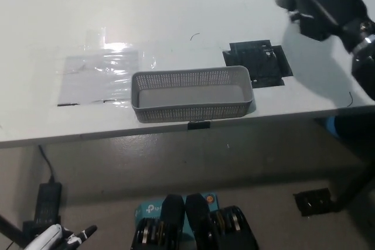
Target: The robot uses its right hand to pick up the grey box kept on the middle on the desk and place it on top of another box next to it in a right angle
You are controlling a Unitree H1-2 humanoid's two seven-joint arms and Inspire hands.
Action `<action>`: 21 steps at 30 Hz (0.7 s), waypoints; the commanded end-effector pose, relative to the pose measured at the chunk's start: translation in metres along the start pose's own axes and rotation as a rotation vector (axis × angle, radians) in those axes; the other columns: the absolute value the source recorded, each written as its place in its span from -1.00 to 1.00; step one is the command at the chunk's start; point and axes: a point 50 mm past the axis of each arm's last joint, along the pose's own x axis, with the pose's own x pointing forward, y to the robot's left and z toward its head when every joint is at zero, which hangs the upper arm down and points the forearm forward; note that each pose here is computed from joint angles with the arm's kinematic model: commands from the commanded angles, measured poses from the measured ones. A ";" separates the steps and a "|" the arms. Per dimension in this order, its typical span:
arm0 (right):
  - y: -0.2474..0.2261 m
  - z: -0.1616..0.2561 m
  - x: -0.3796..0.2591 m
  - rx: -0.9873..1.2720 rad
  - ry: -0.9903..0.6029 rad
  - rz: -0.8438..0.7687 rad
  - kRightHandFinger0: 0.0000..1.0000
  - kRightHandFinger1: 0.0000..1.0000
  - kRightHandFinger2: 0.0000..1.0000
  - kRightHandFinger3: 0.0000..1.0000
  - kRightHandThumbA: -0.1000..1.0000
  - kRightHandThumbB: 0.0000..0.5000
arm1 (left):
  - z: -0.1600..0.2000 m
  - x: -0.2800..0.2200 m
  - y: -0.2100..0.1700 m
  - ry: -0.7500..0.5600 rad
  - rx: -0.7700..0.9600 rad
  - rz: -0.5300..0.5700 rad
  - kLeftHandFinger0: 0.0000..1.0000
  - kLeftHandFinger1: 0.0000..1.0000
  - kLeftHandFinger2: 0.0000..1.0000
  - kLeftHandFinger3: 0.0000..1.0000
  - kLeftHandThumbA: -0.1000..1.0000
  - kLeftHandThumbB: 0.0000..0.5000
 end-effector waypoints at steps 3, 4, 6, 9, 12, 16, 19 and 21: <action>-0.021 0.059 0.011 0.248 -0.097 -0.028 -1.00 -1.00 -0.44 -0.67 -1.00 -0.08 | 0.000 -0.001 0.012 0.001 0.026 0.003 -0.96 -0.98 -0.96 -0.64 0.88 -0.13; -0.020 0.065 0.011 0.257 -0.101 -0.019 -1.00 -1.00 -0.41 -0.66 -1.00 -0.08 | 0.000 -0.001 0.012 0.002 0.030 0.004 -0.96 -0.98 -0.95 -0.64 0.88 -0.13; -0.016 0.082 0.011 0.273 -0.124 -0.014 -1.00 -1.00 -0.41 -0.68 -1.00 0.08 | 0.001 -0.001 0.012 0.001 0.024 0.005 -0.97 -0.99 -0.95 -0.61 0.85 -0.11; -0.010 0.100 0.010 0.333 -0.141 0.038 -1.00 -1.00 -0.36 -0.68 -1.00 0.15 | 0.001 0.000 0.012 -0.008 0.023 0.005 -1.00 -1.00 -0.97 -0.68 0.89 -0.02; 0.000 0.114 0.005 0.391 -0.152 0.091 -1.00 -1.00 -0.37 -0.67 -1.00 -0.01 | 0.001 0.000 0.010 -0.004 0.018 -0.003 -1.00 -1.00 -0.98 -0.70 0.87 -0.05; 0.008 0.122 0.000 0.394 -0.188 0.112 -1.00 -1.00 -0.46 -0.60 -1.00 0.10 | 0.002 0.001 0.012 -0.003 0.019 -0.004 -1.00 -1.00 -0.95 -0.61 0.83 -0.13; 0.014 0.119 -0.004 0.396 -0.201 0.138 -1.00 -1.00 -0.50 -0.64 -1.00 0.04 | 0.003 0.000 0.012 0.004 0.016 -0.005 -1.00 -1.00 -0.93 -0.57 0.83 -0.12; 0.017 0.114 -0.007 0.389 -0.197 0.154 -1.00 -1.00 -0.51 -0.66 -1.00 0.09 | 0.003 0.000 0.012 0.000 0.030 -0.003 -1.00 -1.00 -0.95 -0.57 0.83 -0.19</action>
